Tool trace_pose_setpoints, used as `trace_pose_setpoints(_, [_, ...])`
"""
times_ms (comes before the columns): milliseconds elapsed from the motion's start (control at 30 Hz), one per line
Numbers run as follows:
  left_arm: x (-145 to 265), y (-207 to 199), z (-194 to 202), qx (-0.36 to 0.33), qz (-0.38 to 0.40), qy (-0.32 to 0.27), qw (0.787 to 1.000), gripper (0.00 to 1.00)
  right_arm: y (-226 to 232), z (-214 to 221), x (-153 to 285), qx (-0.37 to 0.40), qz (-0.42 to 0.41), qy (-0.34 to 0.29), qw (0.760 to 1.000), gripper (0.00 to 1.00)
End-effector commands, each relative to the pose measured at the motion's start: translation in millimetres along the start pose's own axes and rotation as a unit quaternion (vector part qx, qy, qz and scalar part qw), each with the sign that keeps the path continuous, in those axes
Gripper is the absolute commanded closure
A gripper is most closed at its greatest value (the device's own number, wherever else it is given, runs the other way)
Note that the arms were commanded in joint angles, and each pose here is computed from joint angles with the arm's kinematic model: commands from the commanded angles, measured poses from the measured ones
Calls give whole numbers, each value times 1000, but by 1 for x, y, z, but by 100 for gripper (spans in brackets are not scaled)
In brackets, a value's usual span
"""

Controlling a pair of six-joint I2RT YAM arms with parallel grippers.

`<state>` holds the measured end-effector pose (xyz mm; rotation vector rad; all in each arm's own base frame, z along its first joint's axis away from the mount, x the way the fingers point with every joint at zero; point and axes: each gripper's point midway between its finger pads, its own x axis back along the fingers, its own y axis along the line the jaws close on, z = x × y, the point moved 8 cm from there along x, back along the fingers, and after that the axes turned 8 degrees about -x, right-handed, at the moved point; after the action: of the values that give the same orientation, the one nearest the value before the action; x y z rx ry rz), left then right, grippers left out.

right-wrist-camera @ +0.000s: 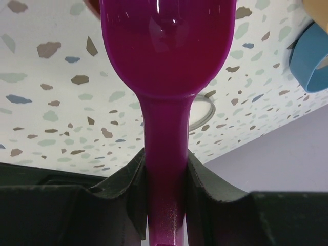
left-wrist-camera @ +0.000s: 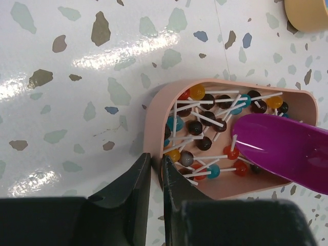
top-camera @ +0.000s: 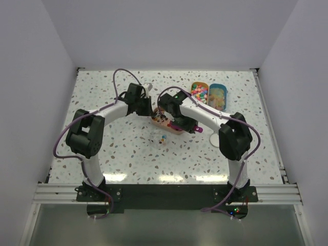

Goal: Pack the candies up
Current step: Scoop the fake candies from the storage box.

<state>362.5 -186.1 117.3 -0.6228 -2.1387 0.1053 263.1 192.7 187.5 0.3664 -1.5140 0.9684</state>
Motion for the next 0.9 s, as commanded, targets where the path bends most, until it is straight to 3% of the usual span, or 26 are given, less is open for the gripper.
trace_pose_setpoints(0, [11, -14, -17, -26, 31, -42, 998, 81, 3, 0, 3, 13, -15, 47, 999, 100])
trace_pose_setpoints(333, [5, -20, -11, -17, 50, -33, 998, 82, 17, -17, -6, 33, -24, 78, 996, 100])
trace_pose_setpoints(600, [2, -25, -9, -14, 64, -29, 997, 83, 26, -46, 5, 48, -71, 23, 996, 100])
trace_pose_setpoints(867, [2, -25, -8, -9, 66, -27, 997, 84, 39, -63, -16, 28, -113, -9, 993, 100])
